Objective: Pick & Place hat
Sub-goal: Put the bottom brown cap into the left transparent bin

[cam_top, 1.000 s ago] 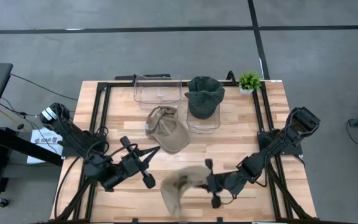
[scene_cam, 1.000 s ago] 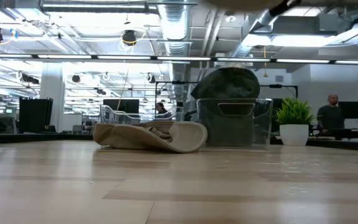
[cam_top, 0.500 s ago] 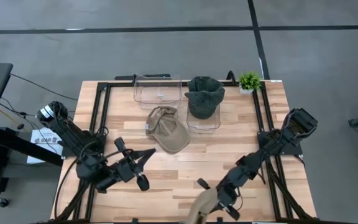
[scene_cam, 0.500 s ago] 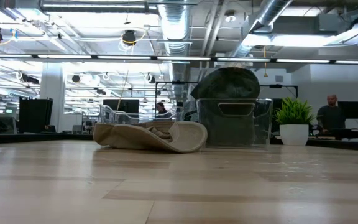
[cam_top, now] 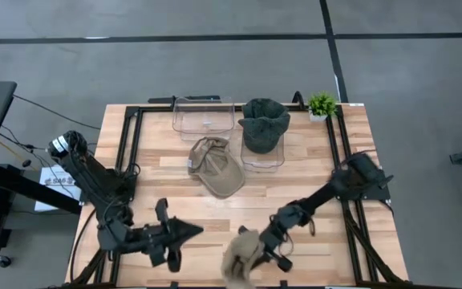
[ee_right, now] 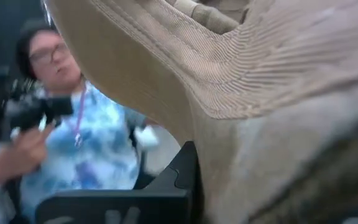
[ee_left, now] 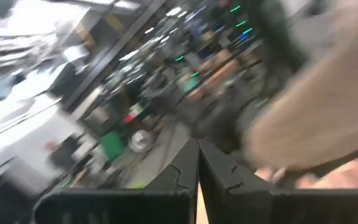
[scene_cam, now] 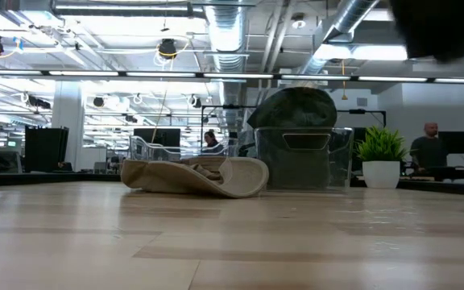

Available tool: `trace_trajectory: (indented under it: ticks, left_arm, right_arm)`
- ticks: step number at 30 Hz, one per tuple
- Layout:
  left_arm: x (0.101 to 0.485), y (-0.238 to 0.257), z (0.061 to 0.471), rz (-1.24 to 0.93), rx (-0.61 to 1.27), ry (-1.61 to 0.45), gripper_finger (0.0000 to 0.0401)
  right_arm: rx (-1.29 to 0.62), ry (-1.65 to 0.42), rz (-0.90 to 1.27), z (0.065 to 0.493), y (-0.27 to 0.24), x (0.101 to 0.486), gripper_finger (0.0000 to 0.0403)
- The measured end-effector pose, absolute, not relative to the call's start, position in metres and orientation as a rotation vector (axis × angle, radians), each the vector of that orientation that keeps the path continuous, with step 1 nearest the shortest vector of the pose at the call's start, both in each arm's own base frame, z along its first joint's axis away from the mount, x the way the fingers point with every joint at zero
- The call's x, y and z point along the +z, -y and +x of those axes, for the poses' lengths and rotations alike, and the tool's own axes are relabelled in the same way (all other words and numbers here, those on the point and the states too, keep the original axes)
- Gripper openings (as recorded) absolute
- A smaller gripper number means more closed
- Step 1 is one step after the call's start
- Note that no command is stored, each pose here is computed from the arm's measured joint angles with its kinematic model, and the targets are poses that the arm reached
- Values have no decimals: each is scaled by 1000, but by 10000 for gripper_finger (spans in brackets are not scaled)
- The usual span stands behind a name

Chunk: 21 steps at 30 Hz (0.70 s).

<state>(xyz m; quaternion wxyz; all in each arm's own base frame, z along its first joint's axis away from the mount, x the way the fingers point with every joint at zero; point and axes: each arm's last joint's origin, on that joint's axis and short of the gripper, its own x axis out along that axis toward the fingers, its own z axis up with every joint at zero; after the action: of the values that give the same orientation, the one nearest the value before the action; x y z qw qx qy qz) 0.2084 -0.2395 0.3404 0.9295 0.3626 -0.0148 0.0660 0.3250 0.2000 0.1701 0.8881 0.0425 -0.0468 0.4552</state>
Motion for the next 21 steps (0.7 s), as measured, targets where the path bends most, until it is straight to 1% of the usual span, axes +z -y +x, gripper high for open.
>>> trace_trajectory:
  ticks: [4,7,9,11,13,16,21]
  left_arm:
    - [332,244,207,720,24,21,6]
    - [327,244,207,693,11,-14,6]
    - [327,243,209,658,17,-16,6]
    - [327,241,211,625,22,-16,6]
    - [326,237,216,596,34,-20,6]
    - [326,231,223,576,48,-24,6]
    - [326,225,233,571,-31,-2,6]
  right_arm:
    - [937,286,127,332,-188,153,10]
    - [904,241,114,340,-185,140,8]
    - [869,276,115,346,-186,144,8]
    - [889,323,113,349,-189,148,8]
    - [924,319,98,354,-192,150,8]
    - [917,315,93,359,-191,152,8]
    - [938,301,99,360,-188,151,8]
